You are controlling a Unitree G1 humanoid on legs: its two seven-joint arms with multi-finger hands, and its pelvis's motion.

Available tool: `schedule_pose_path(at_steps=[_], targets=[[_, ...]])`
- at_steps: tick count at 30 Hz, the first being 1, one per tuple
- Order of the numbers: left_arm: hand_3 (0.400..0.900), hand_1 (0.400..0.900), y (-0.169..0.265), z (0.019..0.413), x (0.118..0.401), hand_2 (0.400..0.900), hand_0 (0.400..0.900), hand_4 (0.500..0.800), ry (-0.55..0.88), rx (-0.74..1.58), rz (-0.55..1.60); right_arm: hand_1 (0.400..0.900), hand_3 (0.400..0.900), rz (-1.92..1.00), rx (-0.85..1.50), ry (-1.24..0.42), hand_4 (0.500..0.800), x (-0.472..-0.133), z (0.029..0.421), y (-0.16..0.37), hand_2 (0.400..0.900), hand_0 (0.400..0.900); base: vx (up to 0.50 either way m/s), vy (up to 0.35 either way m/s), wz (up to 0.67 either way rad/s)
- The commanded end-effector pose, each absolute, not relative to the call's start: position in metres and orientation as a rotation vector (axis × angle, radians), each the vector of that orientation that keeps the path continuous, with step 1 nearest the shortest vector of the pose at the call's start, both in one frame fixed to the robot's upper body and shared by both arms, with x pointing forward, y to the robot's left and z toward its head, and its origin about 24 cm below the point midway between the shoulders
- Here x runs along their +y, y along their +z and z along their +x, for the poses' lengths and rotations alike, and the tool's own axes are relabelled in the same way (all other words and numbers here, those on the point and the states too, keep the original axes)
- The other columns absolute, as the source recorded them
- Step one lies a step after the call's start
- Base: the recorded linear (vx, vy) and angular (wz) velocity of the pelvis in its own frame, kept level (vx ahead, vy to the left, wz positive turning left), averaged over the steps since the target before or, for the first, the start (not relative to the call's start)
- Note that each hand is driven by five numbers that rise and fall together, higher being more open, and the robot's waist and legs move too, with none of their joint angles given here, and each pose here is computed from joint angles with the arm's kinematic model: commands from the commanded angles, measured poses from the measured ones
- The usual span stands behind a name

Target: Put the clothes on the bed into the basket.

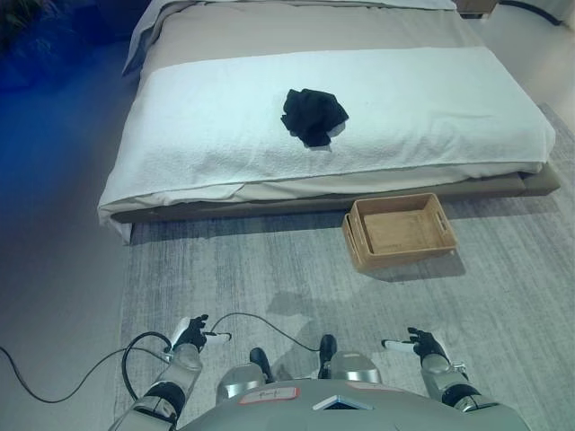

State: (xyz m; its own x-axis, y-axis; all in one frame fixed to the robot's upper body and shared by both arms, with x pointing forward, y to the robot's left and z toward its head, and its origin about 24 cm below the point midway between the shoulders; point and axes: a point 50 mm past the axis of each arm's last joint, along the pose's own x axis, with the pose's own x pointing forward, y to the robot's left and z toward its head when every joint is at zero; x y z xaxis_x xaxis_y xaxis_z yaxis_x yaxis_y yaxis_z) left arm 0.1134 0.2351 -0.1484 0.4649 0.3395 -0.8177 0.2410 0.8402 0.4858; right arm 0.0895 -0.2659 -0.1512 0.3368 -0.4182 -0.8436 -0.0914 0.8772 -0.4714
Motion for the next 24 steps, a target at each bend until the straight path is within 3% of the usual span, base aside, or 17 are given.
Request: schedule_pose_path(at_steps=[1,24], targets=[[0.9,0.9,-0.1424,0.1272,0.2479,0.9,0.9,0.8,0.11,1.072,0.618,0.9,0.9,-0.556,1.172,-0.216,0.8,-0.2722,0.1119,-0.1444,0.9,0.9,-0.007,0.002,-0.07],[0.9,0.9,-0.1424,0.1267,0.2464,0.9,0.9,0.8,0.099,1.068,0.64,0.9,0.9,-0.585,1.177,-0.203,0.8,-0.2737,0.1122,-0.1439,0.9,0.9,0.001,0.006,0.0]])
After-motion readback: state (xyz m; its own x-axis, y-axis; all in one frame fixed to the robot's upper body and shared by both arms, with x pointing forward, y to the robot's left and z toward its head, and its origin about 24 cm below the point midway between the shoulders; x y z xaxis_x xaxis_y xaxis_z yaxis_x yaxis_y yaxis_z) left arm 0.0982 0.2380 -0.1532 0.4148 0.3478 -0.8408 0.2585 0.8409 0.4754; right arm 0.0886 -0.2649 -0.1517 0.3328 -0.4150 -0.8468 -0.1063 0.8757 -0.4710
